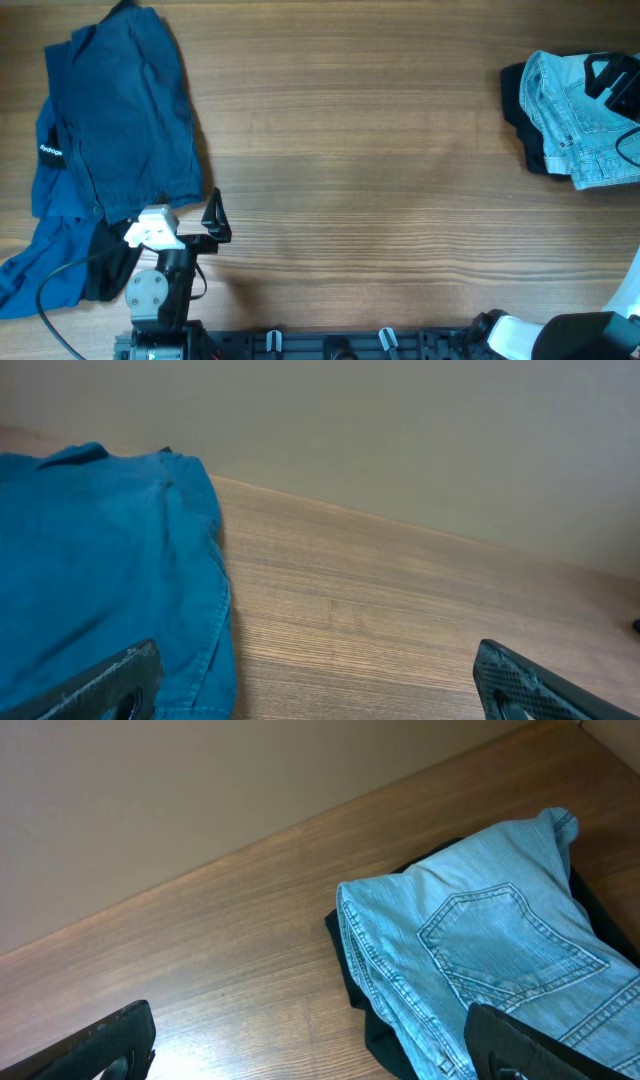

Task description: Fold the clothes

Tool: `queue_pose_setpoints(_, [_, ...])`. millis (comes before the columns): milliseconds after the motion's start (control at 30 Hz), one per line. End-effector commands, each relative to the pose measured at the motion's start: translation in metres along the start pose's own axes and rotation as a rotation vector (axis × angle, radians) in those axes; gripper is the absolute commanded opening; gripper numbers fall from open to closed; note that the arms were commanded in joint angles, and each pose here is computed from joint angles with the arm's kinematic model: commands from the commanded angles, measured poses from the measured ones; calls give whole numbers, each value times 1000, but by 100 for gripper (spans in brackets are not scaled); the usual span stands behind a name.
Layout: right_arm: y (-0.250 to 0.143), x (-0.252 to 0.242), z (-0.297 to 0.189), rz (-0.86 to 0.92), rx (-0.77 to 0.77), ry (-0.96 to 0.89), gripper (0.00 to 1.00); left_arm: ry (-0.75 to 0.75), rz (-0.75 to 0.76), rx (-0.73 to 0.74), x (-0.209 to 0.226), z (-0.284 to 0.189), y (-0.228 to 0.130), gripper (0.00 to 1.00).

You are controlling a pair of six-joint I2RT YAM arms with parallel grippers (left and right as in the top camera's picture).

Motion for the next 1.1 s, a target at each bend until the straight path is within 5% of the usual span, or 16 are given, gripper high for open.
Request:
queue_pose_setpoints(0, [0, 0, 2, 7, 1, 12, 100, 19, 1, -7, 4, 0, -1, 100])
queue_pose_setpoints(733, [2, 8, 0, -6, -5, 24, 100, 20, 1, -6, 4, 0, -1, 100])
queue_pose_setpoints(1067, [2, 192, -111, -533, -245, 257, 100, 20, 1, -6, 4, 0, -1, 100])
Point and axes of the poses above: each gripper's point midway between its finger pads, its own z axis out along the fingers, its own x axis along the line the jaws close on, y = z × x, the point moved 6 cm from there along -z, back along the fingers, and after that the axes turned 9 degrees about -z, right-handed, at the moved point
